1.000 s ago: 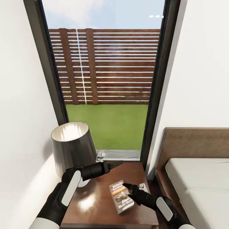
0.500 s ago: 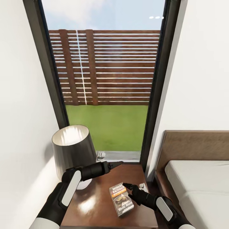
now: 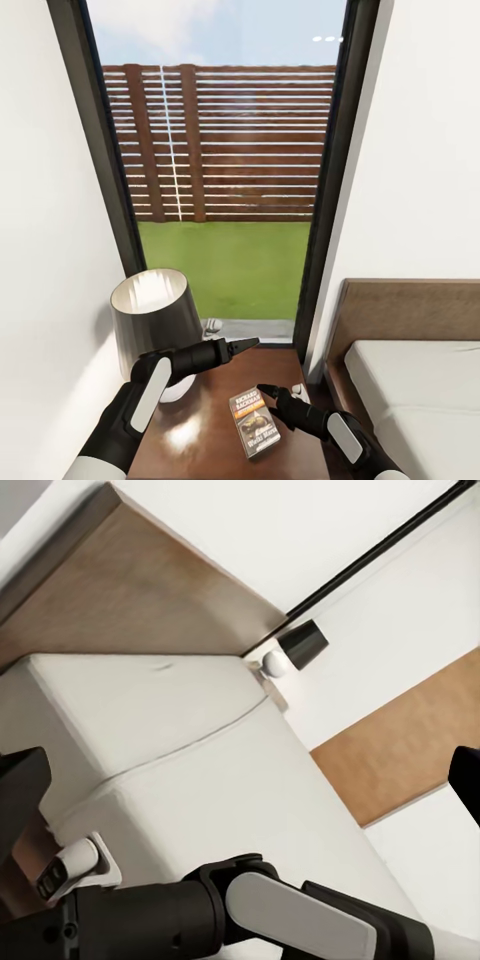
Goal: In the bedroom, move the book from the bed onto either nightstand, and place the two sandals side by side next to the bed.
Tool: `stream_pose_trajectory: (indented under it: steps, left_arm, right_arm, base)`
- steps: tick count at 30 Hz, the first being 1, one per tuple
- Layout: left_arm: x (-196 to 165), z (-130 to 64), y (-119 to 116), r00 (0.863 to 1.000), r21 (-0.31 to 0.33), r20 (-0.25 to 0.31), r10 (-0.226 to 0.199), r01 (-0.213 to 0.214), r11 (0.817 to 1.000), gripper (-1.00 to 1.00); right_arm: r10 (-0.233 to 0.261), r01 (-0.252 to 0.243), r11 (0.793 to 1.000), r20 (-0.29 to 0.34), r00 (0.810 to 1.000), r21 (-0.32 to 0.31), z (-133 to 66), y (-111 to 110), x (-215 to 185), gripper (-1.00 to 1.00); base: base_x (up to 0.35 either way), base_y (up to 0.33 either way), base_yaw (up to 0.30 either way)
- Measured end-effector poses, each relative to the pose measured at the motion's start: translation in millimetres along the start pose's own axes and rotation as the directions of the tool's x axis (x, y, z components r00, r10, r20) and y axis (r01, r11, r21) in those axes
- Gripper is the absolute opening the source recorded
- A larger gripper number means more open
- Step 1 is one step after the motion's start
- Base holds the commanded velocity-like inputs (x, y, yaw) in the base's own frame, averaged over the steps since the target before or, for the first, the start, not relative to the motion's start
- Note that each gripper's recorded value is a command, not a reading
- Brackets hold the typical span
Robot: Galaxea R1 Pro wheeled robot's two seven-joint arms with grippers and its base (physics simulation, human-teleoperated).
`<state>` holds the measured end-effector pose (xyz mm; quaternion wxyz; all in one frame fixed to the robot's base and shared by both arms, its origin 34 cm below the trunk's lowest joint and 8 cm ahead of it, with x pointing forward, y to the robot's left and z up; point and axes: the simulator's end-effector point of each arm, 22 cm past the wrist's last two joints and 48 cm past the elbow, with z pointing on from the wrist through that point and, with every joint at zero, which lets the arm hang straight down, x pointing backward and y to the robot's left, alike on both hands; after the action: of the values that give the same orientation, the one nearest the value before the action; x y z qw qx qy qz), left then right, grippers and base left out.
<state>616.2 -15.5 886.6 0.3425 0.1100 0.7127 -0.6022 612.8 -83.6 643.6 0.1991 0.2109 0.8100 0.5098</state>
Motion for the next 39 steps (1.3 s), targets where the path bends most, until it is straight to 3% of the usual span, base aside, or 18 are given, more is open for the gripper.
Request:
stream_pose_trajectory:
  steps: [27, 31, 35, 39]
  left_arm:
    - [-32.8, -1.1, -31.9, 1.0, -0.014, 0.002, -0.001, 0.001, 1.0, 1.0]
    - [-38.8, -2.8, -17.6, 1.0, -0.095, 0.014, 0.007, -0.005, 0.995, 1.0]
    - [-46.9, -6.5, 11.7, 0.998, -0.221, 0.051, 0.031, -0.018, 0.975, 1.0]
    - [-56.5, -14.6, 38.0, 0.995, -0.346, 0.084, 0.057, -0.025, 0.938, 1.0]
  right_arm:
    - [0.002, -0.002, 1.0, -0.003, 1.0, 0.016, -17.5, 38.2, -5.7, 1.0]
    - [-0.01, 0.009, 0.999, 0.037, 0.999, 0.036, -21.2, 34.0, -11.7, 1.0]
    - [0.003, -0.015, 0.992, 0.092, 0.996, 0.124, -31.5, -7.5, -3.0, 1.0]
    - [0.035, -0.055, 0.976, 0.099, 0.994, 0.209, -44.1, -45.1, 21.3, 1.0]
  base:
    - [0.0, 0.0, 0.0]
    - [0.0, 0.0, 0.0]
    - [0.0, 0.0, 0.0]
    - [0.0, 0.0, 0.0]
